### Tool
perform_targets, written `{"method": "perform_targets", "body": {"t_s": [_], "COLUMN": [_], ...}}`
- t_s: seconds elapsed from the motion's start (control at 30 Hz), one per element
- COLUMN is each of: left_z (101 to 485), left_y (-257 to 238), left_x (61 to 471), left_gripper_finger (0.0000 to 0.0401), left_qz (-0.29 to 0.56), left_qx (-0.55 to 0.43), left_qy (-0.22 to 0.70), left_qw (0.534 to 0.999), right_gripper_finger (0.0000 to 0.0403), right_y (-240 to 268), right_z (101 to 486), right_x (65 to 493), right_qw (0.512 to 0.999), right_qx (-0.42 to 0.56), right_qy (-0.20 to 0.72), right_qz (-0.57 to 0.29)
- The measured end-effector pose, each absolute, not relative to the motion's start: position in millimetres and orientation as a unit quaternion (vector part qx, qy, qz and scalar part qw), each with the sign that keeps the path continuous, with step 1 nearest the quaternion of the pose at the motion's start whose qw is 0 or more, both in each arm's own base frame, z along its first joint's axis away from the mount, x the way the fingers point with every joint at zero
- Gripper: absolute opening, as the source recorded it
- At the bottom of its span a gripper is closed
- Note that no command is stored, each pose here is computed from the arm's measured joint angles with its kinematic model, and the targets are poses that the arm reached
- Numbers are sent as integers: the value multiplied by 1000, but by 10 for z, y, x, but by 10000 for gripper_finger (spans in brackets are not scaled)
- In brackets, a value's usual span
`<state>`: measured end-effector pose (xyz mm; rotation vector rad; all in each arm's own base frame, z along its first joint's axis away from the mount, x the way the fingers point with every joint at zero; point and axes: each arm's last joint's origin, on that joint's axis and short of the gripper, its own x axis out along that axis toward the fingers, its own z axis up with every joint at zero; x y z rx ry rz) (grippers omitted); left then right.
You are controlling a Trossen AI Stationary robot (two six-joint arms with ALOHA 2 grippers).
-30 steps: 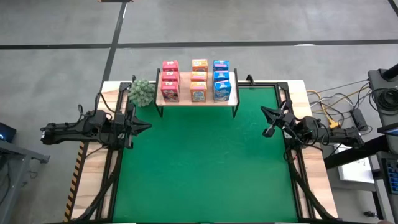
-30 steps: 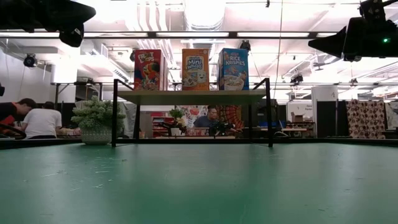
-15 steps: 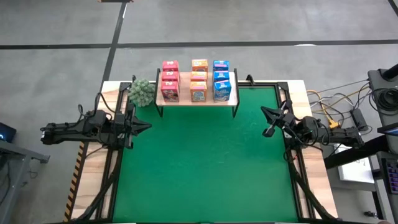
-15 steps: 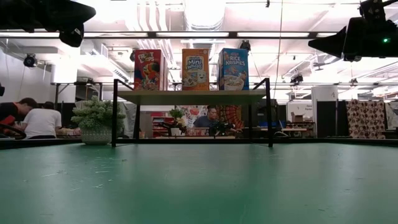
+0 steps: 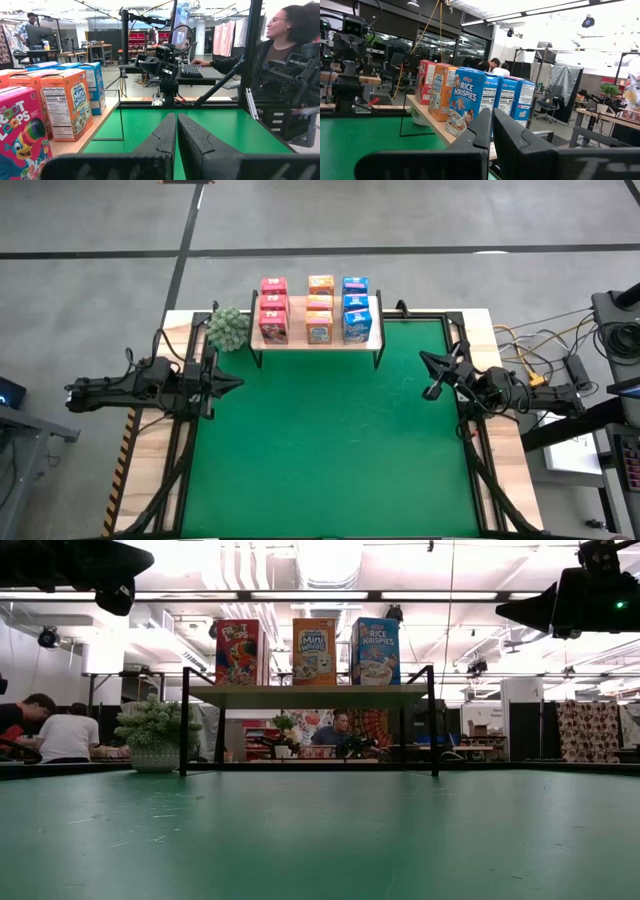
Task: Stack cereal on shelf
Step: Return to home position
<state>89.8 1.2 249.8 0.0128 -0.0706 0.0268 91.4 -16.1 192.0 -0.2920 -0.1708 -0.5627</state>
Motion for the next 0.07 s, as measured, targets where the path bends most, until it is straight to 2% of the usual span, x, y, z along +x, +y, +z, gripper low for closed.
{"method": "perform_targets", "body": {"t_s": [0.07], "left_z": [2498], "left_y": [13], "left_x": [898], "left_gripper_finger": [0], "left_qz": [13], "left_qx": [6], "left_qy": [-35], "left_qw": [999], "right_gripper_finger": [9], "right_y": [-161], "right_z": [1921], "right_x": [914], "right_qw": [947], "right_qx": [-143], "right_qy": [-84], "right_qz": [-276]}}
